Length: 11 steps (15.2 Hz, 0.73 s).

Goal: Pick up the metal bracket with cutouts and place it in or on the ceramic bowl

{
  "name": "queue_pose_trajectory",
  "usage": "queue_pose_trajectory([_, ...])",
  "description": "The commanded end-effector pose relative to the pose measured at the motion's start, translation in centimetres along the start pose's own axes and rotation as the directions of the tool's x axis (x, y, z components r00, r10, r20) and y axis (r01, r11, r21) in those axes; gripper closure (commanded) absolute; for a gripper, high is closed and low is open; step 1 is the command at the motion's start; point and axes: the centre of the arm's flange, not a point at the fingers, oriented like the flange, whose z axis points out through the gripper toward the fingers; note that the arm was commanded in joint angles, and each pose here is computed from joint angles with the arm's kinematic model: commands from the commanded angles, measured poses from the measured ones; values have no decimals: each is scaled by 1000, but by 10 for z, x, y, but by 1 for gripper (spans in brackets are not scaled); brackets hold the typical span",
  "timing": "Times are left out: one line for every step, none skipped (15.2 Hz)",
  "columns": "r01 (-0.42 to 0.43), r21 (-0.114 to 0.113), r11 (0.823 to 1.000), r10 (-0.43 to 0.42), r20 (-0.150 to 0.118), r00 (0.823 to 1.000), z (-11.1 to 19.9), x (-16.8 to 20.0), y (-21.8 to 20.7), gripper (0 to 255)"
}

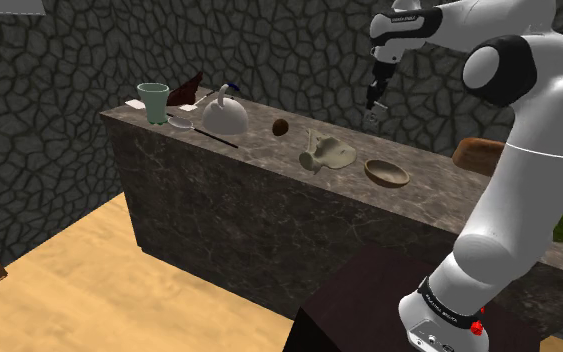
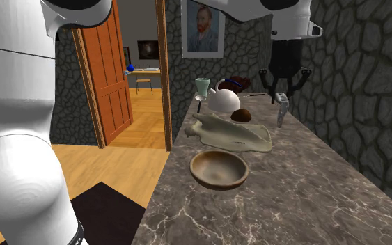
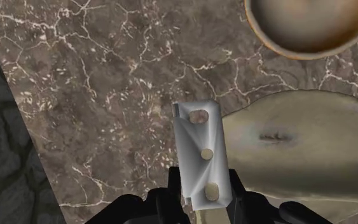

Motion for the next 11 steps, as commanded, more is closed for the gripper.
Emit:
queue_pose_trajectory([1, 0, 1000, -1, -1, 1000, -2, -21, -17, 255])
queue_pose_trajectory([1, 0, 1000, -1, -1, 1000, -4, -31, -26, 255])
queue_pose_trajectory([1, 0, 1000, -1, -1, 1000, -6, -41, -34, 255])
queue_pose_trajectory([1, 0, 1000, -1, -1, 1000, -7, -50, -43, 255])
queue_pose_trajectory([1, 0, 1000, -1, -1, 1000, -9, -60, -52, 255])
queue_pose_trajectory([1, 0, 1000, -1, -1, 1000, -11, -70, -60, 255])
queue_pose_trajectory([1, 0, 1000, -1, -1, 1000, -13, -80, -69, 255])
queue_pose_trajectory([1, 0, 1000, -1, -1, 1000, -15, -90, -77, 255])
queue_pose_trajectory([1, 0, 1000, -1, -1, 1000, -16, -99, -86, 255])
queue_pose_trajectory([1, 0, 1000, -1, -1, 1000, -18, -109, -95, 255])
queue_pose_trajectory([1, 0, 1000, -1, -1, 1000, -20, -119, -103, 255])
